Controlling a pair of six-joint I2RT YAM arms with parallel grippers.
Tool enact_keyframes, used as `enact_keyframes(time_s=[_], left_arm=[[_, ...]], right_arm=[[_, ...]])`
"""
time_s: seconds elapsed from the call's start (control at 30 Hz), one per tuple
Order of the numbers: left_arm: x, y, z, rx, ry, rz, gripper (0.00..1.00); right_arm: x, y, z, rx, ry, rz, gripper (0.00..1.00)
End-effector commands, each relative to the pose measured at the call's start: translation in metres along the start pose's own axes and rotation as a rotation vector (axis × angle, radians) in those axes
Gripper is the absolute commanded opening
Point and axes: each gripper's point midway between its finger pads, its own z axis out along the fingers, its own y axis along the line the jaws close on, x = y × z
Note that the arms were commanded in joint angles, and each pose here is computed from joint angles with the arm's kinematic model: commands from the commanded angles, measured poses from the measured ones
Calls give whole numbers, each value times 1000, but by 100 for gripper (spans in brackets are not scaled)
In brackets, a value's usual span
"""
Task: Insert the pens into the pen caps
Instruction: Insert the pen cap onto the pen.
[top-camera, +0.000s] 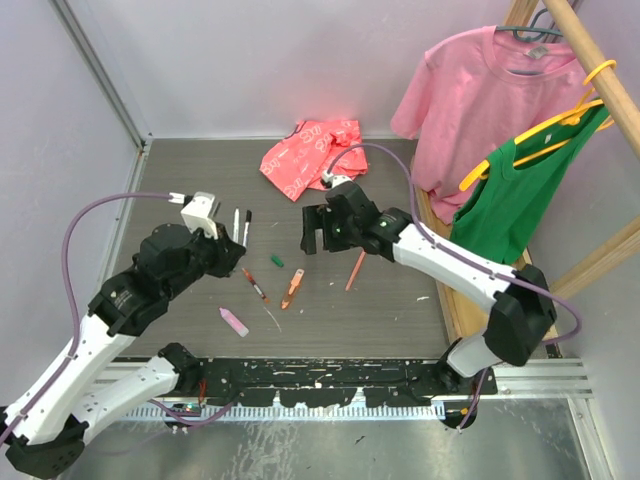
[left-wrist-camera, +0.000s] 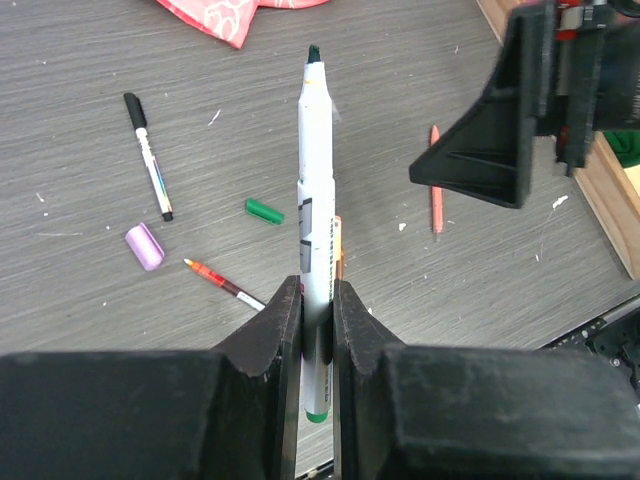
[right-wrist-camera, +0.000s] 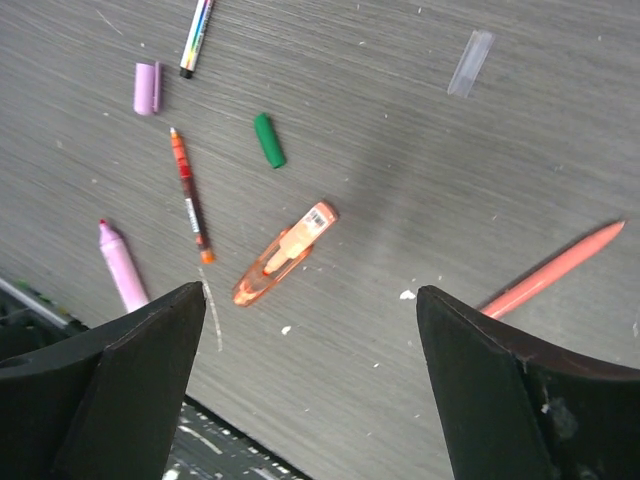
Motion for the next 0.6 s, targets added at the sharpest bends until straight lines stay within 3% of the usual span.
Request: enact_keyframes(time_s=[0.0, 0.3, 0.57], left_arm=[[-6, 6, -11, -21, -41, -37, 0], [12, 13, -26, -23, -31, -69, 0], [15, 21, -51, -28, -101, -121, 0]], right_arm=[[-20, 9, 9, -38, -8, -153, 92], [-23, 46, 53, -82, 21, -243, 91], [-10, 79, 95, -169, 114, -334, 74]])
